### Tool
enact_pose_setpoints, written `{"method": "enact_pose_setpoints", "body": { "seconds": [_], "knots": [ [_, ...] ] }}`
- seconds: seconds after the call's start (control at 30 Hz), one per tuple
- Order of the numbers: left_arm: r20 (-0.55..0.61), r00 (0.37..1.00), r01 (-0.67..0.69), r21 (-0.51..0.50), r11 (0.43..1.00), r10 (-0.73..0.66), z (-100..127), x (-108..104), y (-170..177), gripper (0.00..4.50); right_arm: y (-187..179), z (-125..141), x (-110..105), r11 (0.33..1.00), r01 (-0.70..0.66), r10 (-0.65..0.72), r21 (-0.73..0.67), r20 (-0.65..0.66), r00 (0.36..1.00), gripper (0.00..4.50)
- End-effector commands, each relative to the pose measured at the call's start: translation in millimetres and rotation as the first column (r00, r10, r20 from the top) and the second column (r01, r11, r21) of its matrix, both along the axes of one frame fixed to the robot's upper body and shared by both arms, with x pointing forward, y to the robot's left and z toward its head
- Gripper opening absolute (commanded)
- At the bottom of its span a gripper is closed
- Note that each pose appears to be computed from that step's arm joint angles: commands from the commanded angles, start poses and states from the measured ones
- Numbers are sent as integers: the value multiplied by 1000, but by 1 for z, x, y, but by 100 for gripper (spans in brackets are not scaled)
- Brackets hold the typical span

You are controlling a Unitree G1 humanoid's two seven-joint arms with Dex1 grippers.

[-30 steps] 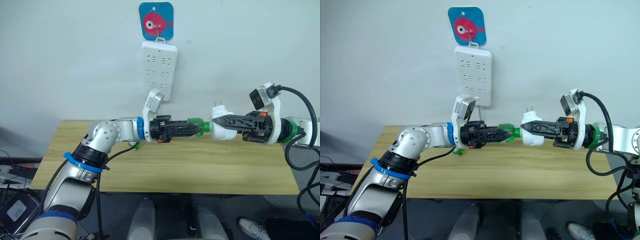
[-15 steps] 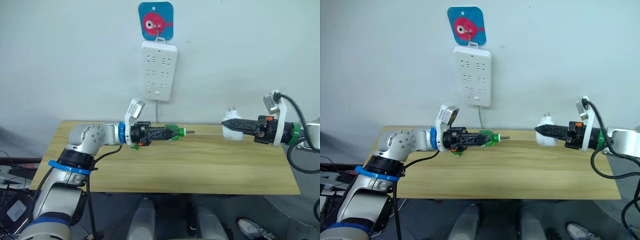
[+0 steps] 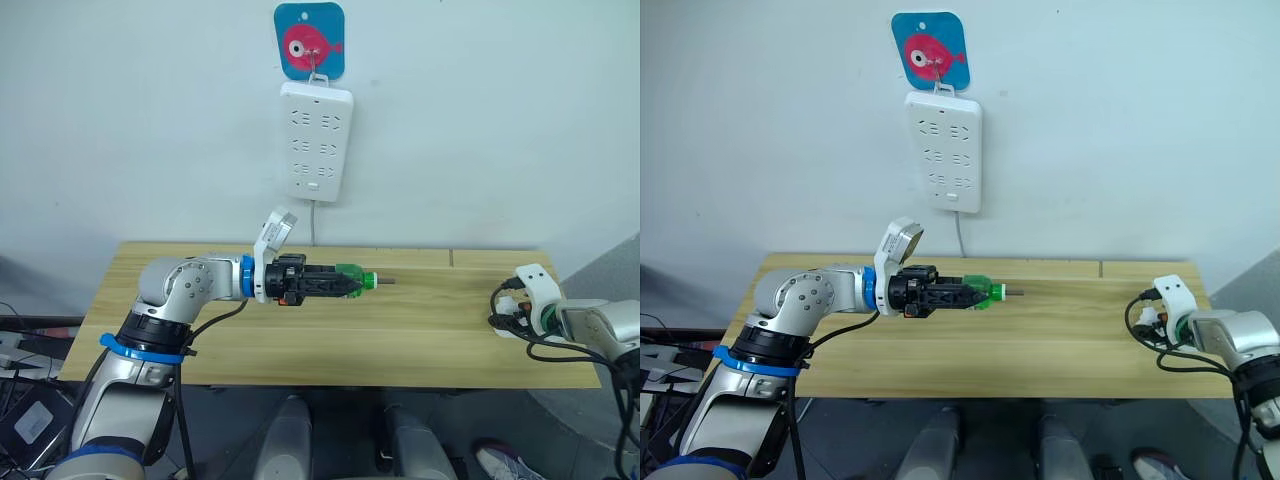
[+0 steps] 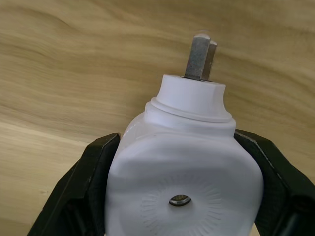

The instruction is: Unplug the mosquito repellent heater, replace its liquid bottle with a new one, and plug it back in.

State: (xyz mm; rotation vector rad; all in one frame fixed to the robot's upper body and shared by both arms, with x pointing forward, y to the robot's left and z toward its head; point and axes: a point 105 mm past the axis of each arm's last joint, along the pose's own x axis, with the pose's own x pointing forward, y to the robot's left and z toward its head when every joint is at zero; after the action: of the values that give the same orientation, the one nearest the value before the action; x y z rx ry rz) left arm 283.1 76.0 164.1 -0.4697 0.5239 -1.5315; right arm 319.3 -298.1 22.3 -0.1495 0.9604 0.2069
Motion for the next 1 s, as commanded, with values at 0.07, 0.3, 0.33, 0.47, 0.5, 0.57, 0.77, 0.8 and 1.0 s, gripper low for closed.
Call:
{"method": "enact_pose_setpoints", "body": {
  "seconds": [0.07,0.3,0.33,0.47,0.5,0.57,0.77,0.8,1.0],
  "knots": [
    [32,999,15,-9,1000,-14,6,-7,3,227,-3,3,3,1000,-10,10,23,-10,1000,313],
    [31,999,13,-4,1000,-13,3,-10,3,227,0,6,2,999,-31,32,45,-12,999,442],
    [31,999,12,-5,1000,-11,3,-10,2,227,-1,8,2,998,-35,35,47,-6,999,447],
    [32,999,7,-8,1000,-7,2,-8,3,227,-1,36,1,997,-42,39,64,46,998,447],
    [33,999,6,-10,1000,-6,2,-8,3,227,0,45,-1,996,-49,45,68,61,997,447],
    [55,998,-2,-18,1000,3,1,-8,4,227,8,72,-7,993,-78,68,87,111,992,447],
    [343,930,-120,-57,991,132,7,6,-6,227,51,133,-23,930,-127,33,344,266,963,447],
    [416,893,-154,-76,985,172,9,11,-9,227,63,143,-26,889,-164,25,428,312,950,447],
    [727,596,-293,-197,936,340,27,29,-28,227,118,173,-39,566,-352,-111,745,492,864,447]
  ]
}}
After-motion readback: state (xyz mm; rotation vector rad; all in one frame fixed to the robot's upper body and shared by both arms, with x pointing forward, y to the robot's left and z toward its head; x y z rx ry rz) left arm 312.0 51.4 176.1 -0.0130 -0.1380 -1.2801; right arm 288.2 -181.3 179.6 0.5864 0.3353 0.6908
